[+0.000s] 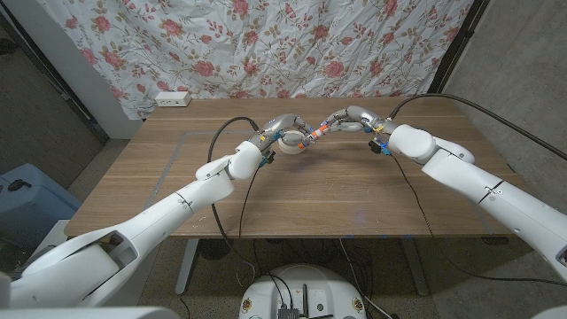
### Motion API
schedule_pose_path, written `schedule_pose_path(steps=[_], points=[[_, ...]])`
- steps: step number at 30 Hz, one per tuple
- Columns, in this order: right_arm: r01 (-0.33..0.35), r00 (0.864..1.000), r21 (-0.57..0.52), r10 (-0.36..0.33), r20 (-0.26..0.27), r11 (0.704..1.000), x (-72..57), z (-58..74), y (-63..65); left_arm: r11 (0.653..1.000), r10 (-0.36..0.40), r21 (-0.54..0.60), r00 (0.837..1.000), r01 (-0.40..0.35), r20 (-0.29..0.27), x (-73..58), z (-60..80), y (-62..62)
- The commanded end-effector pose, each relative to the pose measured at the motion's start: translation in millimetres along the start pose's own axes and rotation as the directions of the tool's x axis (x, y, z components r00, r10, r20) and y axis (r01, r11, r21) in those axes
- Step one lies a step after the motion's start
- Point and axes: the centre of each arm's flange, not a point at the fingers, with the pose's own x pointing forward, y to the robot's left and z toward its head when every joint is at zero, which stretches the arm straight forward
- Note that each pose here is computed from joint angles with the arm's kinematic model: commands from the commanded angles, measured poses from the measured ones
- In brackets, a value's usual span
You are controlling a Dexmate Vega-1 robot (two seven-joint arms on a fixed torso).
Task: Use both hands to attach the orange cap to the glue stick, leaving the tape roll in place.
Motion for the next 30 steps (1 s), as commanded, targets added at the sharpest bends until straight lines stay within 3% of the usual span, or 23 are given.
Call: schedule_pose_path(steps=[1, 30], points=[[0.008, 1.000, 0.030, -0.009, 0.004, 1.000, -3.6, -5.2, -0.8, 1.000, 0.006, 0.002, 1.000, -0.006, -0.001, -2.0, 1.7, -0.5], [0.015, 1.000, 0.080, -0.016, 0.013, 0.997, -2.7, -8.4, 10.0, 1.000, 0.017, 0.005, 1.000, -0.017, 0.006, -2.3, 3.2, 0.7]])
